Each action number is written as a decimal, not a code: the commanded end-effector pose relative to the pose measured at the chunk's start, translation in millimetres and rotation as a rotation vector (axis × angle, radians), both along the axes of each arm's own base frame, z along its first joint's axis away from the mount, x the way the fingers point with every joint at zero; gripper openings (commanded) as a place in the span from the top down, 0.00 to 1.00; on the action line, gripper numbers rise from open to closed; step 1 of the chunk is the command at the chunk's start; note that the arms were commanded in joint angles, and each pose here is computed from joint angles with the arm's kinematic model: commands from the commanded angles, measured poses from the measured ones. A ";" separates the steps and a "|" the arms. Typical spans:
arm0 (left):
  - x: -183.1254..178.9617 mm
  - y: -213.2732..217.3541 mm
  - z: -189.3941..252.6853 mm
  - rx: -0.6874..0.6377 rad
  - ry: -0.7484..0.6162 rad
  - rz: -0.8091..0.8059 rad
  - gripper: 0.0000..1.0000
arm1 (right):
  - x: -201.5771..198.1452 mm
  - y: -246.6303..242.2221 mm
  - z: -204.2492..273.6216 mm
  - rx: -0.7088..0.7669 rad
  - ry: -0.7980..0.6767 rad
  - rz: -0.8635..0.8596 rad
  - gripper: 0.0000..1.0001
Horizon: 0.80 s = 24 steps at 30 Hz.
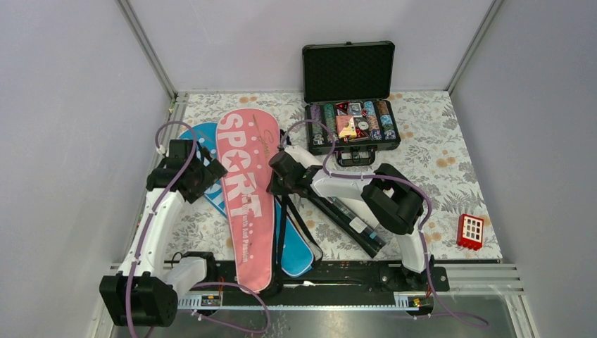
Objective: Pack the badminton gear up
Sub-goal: Adjust the racket bag at the center of the board.
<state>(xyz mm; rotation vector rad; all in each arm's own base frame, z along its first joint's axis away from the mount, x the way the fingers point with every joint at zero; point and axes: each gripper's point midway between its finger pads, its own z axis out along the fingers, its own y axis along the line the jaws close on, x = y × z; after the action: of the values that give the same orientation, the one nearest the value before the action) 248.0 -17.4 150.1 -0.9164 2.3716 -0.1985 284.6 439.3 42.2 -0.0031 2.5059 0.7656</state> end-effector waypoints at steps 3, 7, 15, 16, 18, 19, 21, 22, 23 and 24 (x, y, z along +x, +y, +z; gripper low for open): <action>35.6 17.1 66.6 0.021 -0.137 0.139 0.10 | 13.6 14.8 86.8 0.033 -0.194 0.157 1.00; 53.2 18.6 107.0 -0.001 -0.162 0.151 0.10 | 6.1 1.4 144.9 -0.054 -0.316 0.305 1.00; 96.5 33.9 190.3 -0.068 -0.349 0.246 0.10 | 2.0 -38.0 231.0 -0.294 -0.626 0.450 1.00; 102.7 36.4 202.7 -0.079 -0.376 0.254 0.10 | -0.9 -38.7 234.1 -0.319 -0.667 0.473 1.00; 114.4 41.6 211.5 -0.105 -0.382 0.270 0.11 | -9.0 -36.8 231.2 -0.366 -0.733 0.529 1.00; 119.2 43.6 211.8 -0.110 -0.374 0.276 0.11 | -13.5 -34.8 225.7 -0.385 -0.752 0.549 1.00; 125.4 48.0 203.2 -0.118 -0.332 0.290 0.11 | -21.5 -32.1 214.3 -0.412 -0.773 0.561 1.00; 128.6 50.1 194.4 -0.121 -0.305 0.291 0.11 | -26.2 -31.1 205.3 -0.423 -0.775 0.569 1.00; 129.9 51.8 186.6 -0.123 -0.283 0.293 0.11 | -29.7 -29.9 200.3 -0.426 -0.778 0.569 1.00; 130.6 54.2 177.8 -0.127 -0.260 0.295 0.11 | -33.5 -29.0 193.2 -0.432 -0.776 0.566 1.00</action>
<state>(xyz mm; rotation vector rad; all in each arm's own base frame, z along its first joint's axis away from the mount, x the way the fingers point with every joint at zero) 376.7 34.7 354.1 -1.1388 1.8937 -0.3223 258.3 402.3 234.9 -0.9586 1.9663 0.3609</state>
